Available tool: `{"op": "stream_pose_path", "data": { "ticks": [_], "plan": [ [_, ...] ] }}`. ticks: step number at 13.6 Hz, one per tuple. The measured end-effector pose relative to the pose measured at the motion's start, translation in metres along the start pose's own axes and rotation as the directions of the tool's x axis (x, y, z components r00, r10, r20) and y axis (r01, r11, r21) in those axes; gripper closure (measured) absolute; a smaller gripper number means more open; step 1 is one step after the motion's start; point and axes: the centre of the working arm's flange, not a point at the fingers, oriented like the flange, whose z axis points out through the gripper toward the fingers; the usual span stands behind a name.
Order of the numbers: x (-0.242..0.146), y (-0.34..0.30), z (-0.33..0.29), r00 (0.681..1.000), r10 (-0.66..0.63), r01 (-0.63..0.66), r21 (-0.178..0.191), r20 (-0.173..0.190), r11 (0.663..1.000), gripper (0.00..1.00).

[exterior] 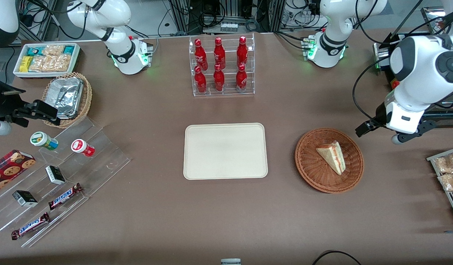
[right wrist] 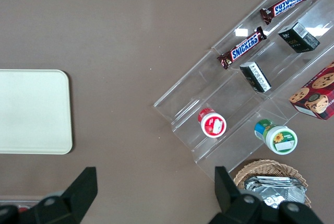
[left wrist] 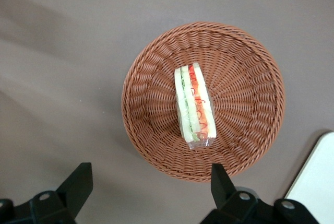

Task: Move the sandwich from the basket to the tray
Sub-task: 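Lower the open left gripper over the wrapped sandwich in the basket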

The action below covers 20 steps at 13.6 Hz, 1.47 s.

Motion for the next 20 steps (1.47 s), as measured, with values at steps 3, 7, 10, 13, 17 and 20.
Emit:
{"op": "stream_pose_path", "data": {
  "ticks": [3,7,10,13,17,20],
  "plan": [
    [-0.003,0.011,0.019,0.996,-0.084,0.084,0.012,0.019,0.996,0.0],
    [-0.006,0.025,0.042,0.993,-0.113,0.112,0.026,0.039,0.993,0.0],
    [-0.007,0.037,0.071,0.993,-0.094,0.092,0.039,0.065,0.995,0.0],
    [-0.007,0.045,0.095,0.993,-0.084,0.08,0.043,0.079,0.996,0.0],
    [-0.004,0.047,0.101,0.994,-0.074,0.071,0.042,0.083,0.997,0.0],
    [-0.001,0.049,0.108,0.995,-0.072,0.069,0.034,0.076,0.997,0.0]
  ]
}}
